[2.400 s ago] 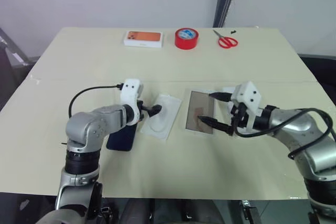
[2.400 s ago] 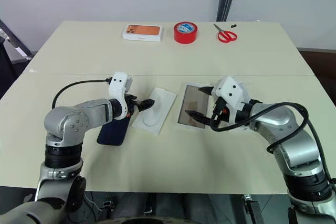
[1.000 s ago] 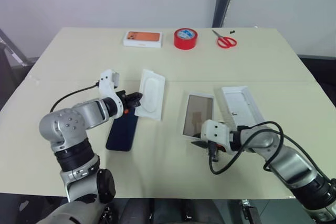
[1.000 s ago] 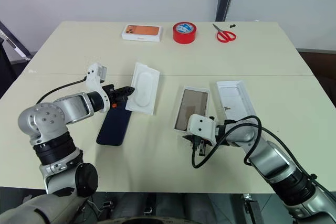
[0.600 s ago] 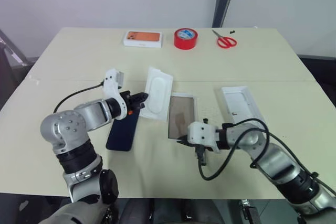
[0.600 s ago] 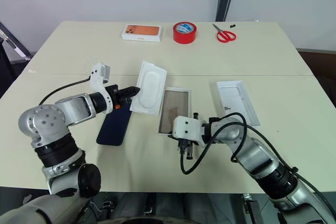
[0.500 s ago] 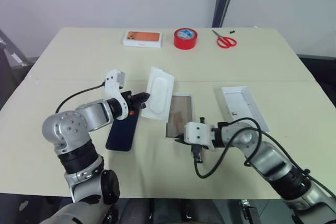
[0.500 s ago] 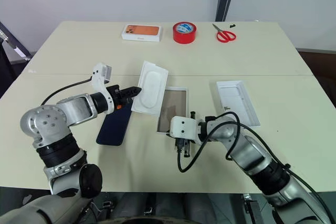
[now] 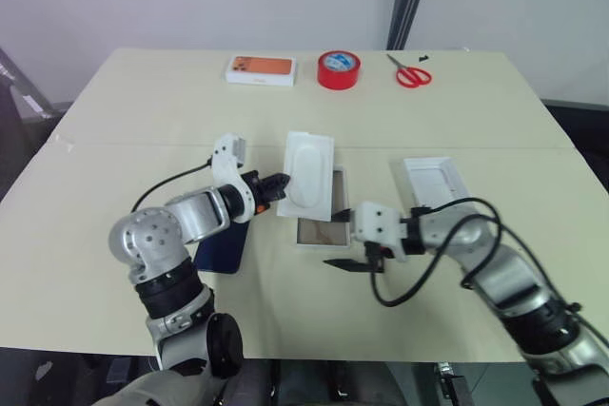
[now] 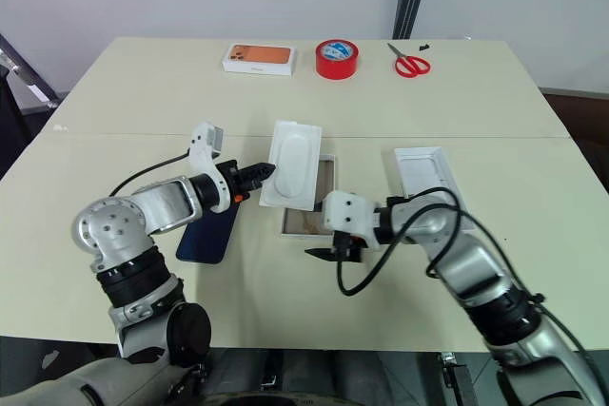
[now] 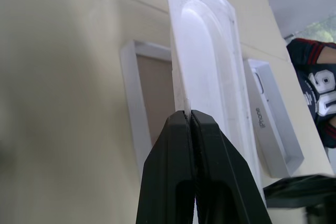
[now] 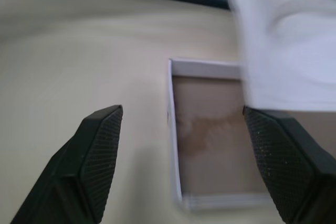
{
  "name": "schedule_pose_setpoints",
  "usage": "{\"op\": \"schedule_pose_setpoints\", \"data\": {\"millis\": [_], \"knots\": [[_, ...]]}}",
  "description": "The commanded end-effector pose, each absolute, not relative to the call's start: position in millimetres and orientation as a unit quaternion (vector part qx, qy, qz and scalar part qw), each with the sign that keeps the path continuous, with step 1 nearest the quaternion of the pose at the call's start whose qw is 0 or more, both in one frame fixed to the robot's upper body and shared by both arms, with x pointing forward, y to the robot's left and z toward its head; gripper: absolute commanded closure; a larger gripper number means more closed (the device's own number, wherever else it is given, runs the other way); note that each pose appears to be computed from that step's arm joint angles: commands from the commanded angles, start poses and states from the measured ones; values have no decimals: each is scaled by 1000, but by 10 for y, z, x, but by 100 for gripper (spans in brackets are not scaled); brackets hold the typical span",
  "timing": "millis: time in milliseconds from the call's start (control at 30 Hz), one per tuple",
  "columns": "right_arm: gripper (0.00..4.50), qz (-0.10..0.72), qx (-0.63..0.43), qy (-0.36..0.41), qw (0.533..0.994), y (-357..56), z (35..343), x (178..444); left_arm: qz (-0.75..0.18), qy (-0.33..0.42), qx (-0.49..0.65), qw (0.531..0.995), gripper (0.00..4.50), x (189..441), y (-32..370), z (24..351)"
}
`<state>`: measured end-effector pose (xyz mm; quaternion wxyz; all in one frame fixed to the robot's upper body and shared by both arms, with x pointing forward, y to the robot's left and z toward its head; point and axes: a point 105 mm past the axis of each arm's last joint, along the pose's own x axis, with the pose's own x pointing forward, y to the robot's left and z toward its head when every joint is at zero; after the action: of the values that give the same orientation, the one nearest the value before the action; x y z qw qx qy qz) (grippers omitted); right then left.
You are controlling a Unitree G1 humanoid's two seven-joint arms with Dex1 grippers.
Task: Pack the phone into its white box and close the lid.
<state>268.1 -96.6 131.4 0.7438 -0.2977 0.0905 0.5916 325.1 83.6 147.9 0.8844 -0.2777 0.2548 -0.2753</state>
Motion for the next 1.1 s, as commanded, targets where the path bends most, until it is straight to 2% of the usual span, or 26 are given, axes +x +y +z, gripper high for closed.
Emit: {"op": "schedule_pose_setpoints", "data": {"millis": [33,267,667,767,933,967,1000,1100], "knots": [[55,590,-301,82,745,-1039,1457,2638,-280,263,-266,884,450,3218,723,1467],[55,542,-335,92,766,-1240,1439,2822,-276,279,-268,880,450,3210,645,1394],[55,526,-341,83,774,-1262,1439,2883,-282,304,-277,867,450,3150,513,1273],[49,526,-342,82,774,-1262,1440,2884,-282,307,-279,865,362,3137,500,1255],[49,524,-341,79,777,-1255,1457,2903,-298,289,-293,861,117,3126,492,1344],[49,522,-340,77,778,-1253,1462,2912,-303,283,-297,861,57,3126,501,1373],[49,520,-336,76,782,-1250,1473,2926,-311,274,-299,860,18,3120,515,1415],[49,507,-311,79,800,-1245,1519,2988,-333,252,-293,860,18,3093,567,1517]]}}
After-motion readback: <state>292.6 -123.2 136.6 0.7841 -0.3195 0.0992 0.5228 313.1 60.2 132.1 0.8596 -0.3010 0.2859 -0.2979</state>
